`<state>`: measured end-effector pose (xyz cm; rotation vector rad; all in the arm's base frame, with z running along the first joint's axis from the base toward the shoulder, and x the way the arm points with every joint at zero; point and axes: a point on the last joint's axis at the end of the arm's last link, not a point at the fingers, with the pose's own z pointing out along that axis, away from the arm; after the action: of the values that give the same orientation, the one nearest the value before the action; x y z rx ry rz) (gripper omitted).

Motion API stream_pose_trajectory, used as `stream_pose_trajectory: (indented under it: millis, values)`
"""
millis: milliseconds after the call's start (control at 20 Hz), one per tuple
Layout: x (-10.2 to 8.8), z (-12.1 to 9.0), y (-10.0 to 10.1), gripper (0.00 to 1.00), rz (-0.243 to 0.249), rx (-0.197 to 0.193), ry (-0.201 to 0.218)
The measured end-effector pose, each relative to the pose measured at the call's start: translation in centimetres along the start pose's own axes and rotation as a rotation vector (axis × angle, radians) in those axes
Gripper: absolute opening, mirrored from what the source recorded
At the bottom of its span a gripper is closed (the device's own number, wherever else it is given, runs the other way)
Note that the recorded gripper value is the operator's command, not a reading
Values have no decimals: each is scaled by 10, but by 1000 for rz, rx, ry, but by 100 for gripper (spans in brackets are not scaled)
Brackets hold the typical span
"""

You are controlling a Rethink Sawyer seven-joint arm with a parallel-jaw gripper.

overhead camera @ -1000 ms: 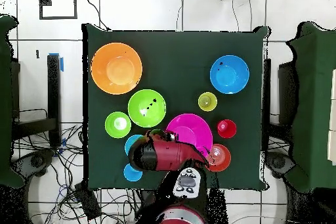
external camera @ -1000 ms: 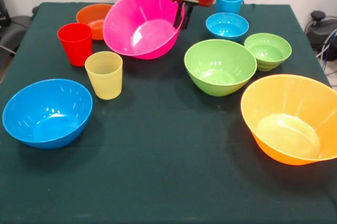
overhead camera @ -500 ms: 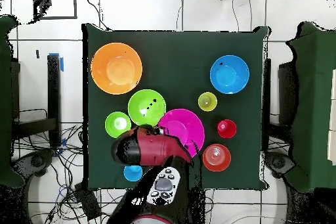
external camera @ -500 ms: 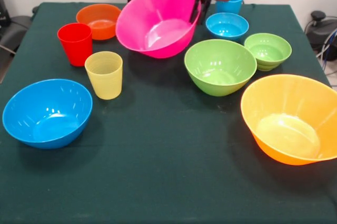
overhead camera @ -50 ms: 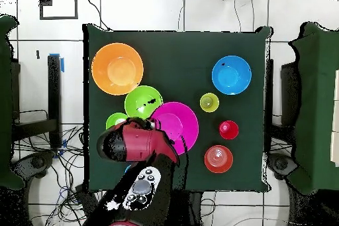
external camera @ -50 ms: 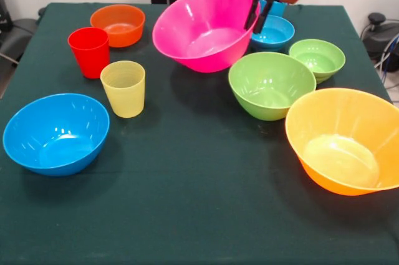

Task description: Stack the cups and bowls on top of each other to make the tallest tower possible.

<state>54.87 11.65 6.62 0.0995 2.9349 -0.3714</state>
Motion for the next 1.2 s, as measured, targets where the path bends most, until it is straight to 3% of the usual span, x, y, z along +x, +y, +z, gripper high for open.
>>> stream_pose_trajectory:
  millis: [250,600,950,1200]
  values:
    - [-15,-4,3,0,48,2,-28]
    - [-20,-2,6,0,53,12,-40]
    - [-18,-9,12,0,42,19,-17]
    - [-19,-6,16,0,61,14,1]
